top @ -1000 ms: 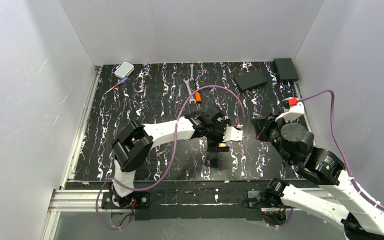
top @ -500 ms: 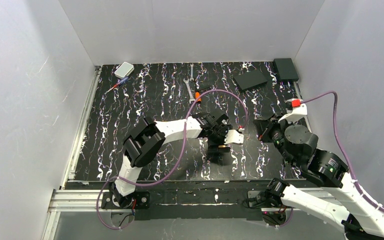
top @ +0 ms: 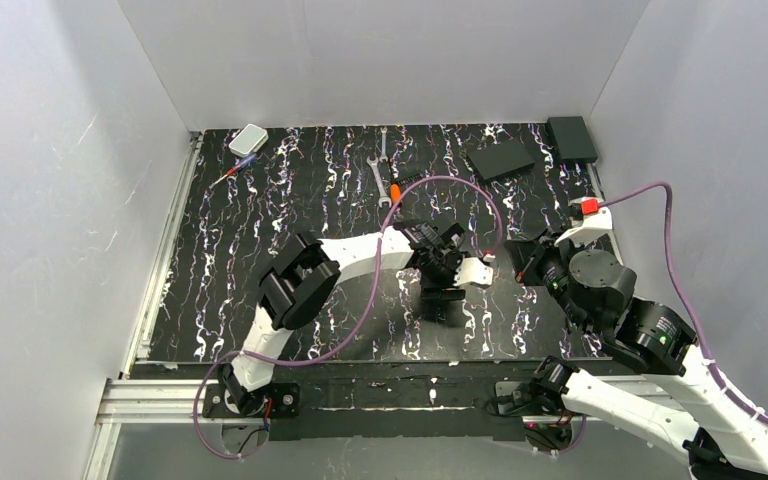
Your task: Unlock with the key
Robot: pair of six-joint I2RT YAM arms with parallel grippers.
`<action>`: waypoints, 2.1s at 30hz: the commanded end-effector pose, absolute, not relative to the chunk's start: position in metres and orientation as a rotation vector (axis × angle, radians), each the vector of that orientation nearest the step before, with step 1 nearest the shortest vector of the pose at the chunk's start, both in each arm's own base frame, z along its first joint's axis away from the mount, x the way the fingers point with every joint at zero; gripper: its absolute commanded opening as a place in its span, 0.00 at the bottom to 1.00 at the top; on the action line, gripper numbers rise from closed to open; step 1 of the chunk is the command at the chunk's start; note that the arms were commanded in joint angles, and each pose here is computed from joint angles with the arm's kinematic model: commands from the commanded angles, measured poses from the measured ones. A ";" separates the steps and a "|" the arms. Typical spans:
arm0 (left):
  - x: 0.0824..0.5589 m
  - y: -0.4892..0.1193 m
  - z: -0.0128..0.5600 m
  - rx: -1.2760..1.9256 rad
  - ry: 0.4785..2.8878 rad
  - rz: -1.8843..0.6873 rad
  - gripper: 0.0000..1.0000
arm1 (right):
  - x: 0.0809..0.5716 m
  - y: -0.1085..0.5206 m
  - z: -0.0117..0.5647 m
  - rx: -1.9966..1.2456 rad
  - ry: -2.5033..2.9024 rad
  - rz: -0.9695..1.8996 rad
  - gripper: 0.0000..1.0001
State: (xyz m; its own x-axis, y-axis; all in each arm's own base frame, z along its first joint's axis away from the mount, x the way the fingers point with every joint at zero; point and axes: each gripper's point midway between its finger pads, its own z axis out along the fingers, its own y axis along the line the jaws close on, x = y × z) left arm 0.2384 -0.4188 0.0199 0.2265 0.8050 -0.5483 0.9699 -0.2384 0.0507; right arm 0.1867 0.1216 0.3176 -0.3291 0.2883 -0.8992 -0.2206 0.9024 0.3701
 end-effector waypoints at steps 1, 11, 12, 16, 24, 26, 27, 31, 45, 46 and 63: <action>0.228 -0.393 -0.008 2.246 1.716 -0.569 0.56 | 0.186 0.119 0.339 0.076 1.780 0.554 0.01; 0.217 -0.380 -0.017 2.285 1.787 -0.594 0.00 | 0.187 0.122 0.337 0.071 1.788 0.554 0.01; 0.215 -0.380 -0.015 2.281 1.779 -0.603 0.00 | 0.187 0.122 0.337 0.071 1.789 0.553 0.01; 0.214 -0.385 0.016 2.178 1.692 -0.628 0.00 | 0.188 0.121 0.342 0.070 1.780 0.550 0.01; 0.203 -0.370 0.082 1.979 1.573 -0.641 0.00 | 0.187 0.125 0.351 0.033 1.773 0.559 0.01; 0.193 -0.364 0.094 1.960 1.548 -0.681 0.00 | 0.187 0.127 0.351 0.027 1.776 0.563 0.01; 0.188 -0.360 0.101 1.949 1.531 -0.705 0.00 | 0.188 0.129 0.351 0.025 1.777 0.565 0.01; 0.190 -0.358 0.141 1.705 1.464 -0.732 0.00 | 0.190 0.137 0.349 0.011 1.783 0.582 0.01; 0.154 -0.316 0.205 1.560 1.079 -0.724 0.00 | 0.174 0.191 0.335 -0.241 1.828 0.768 0.01; 0.153 -0.314 0.208 1.548 1.075 -0.722 0.00 | 0.170 0.195 0.334 -0.274 1.831 0.791 0.01; 0.128 -0.283 0.251 1.417 0.673 -0.570 0.00 | 0.128 0.249 0.321 -0.556 2.014 1.058 0.01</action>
